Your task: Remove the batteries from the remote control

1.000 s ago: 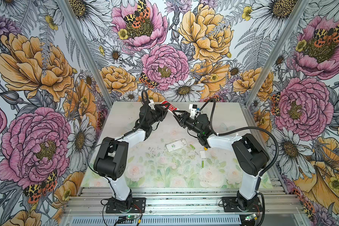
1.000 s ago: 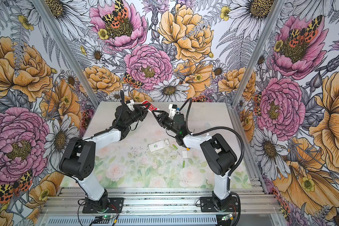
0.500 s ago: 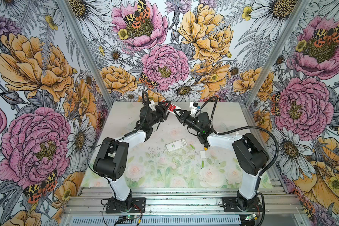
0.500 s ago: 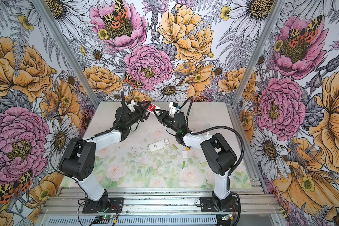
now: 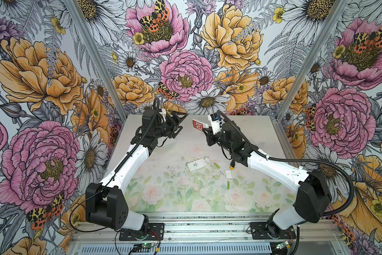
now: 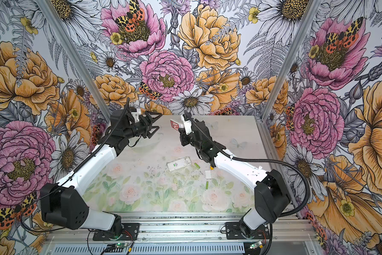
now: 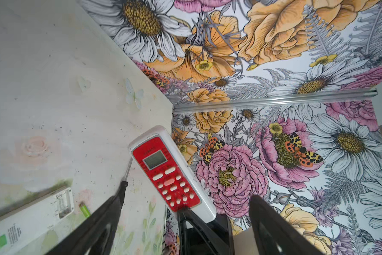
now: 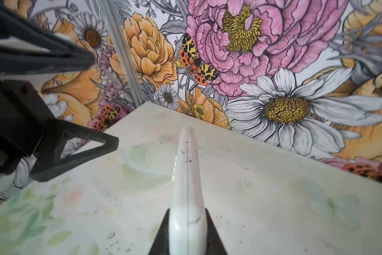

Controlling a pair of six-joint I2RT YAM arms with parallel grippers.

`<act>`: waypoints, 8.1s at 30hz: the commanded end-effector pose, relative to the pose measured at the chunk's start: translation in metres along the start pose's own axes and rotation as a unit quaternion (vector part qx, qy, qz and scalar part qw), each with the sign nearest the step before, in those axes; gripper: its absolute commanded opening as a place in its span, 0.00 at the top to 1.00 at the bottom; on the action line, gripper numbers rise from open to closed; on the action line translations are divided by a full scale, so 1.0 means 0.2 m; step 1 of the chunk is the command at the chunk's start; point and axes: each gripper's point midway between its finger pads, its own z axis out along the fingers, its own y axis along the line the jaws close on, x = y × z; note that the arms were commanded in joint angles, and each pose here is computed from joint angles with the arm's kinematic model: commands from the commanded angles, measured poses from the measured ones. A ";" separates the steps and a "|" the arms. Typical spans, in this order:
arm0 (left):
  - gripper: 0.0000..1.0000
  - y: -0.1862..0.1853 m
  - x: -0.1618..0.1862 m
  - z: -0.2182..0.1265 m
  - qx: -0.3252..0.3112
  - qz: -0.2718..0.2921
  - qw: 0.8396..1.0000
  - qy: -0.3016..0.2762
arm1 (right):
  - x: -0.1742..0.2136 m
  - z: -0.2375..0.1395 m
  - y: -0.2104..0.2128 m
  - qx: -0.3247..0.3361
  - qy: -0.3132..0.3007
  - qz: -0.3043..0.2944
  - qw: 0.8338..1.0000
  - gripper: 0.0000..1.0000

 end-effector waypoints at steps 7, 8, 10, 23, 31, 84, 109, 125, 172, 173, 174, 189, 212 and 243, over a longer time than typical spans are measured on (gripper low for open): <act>0.12 0.20 0.15 0.17 -0.027 -0.093 0.992 0.081 | 0.13 -0.03 0.05 0.044 0.009 -0.321 0.946 1.00; 0.12 0.20 0.16 0.19 -0.028 -0.097 0.991 0.087 | 0.14 -0.03 0.08 0.036 0.004 -0.328 0.944 1.00; 0.14 0.22 0.20 0.23 -0.026 -0.109 0.989 0.098 | 0.15 -0.03 0.13 0.028 0.002 -0.348 0.937 1.00; 0.60 0.39 0.19 0.26 -0.040 -0.157 0.984 0.077 | 0.28 -0.05 0.35 -0.009 0.013 -0.477 0.879 1.00; 0.89 0.43 0.13 0.20 -0.037 -0.160 0.985 0.044 | 0.31 -0.11 0.41 -0.031 0.028 -0.471 0.881 0.66; 1.00 0.35 -0.25 0.31 0.161 0.114 0.965 -0.171 | 0.47 0.47 0.22 -0.124 0.087 0.687 0.711 0.70; 1.00 0.68 -0.23 0.43 0.083 0.115 0.976 -0.168 | 0.59 0.34 0.13 -0.085 0.099 0.677 0.724 0.78; 1.00 1.11 -0.21 0.41 -0.012 0.072 0.975 -0.209 | 0.97 0.17 -0.19 0.123 0.227 0.557 0.789 0.77; 0.02 0.28 0.22 0.28 -0.053 -0.030 0.998 -0.006 | 0.49 -0.29 0.05 -0.133 0.358 0.086 0.920 0.98; 0.03 0.31 0.22 0.29 -0.055 -0.038 0.998 -0.005 | 0.49 -0.29 0.06 -0.138 0.359 0.088 0.919 0.98; 0.04 0.32 0.23 0.29 -0.055 -0.040 0.998 -0.008 | 0.49 -0.29 0.07 -0.142 0.359 0.090 0.918 0.97; 0.19 0.44 0.35 0.32 -0.069 -0.095 0.993 0.027 | 0.55 -0.25 0.00 0.009 0.396 -0.140 0.907 1.00; 1.00 0.31 0.10 0.33 0.122 -0.272 0.954 -0.016 | -0.10 -0.41 -0.15 -0.046 0.058 0.211 0.975 0.19; 1.00 0.16 0.08 0.42 0.191 -0.327 0.925 -0.017 | -0.10 -0.12 -0.02 -0.249 0.066 0.312 0.914 0.34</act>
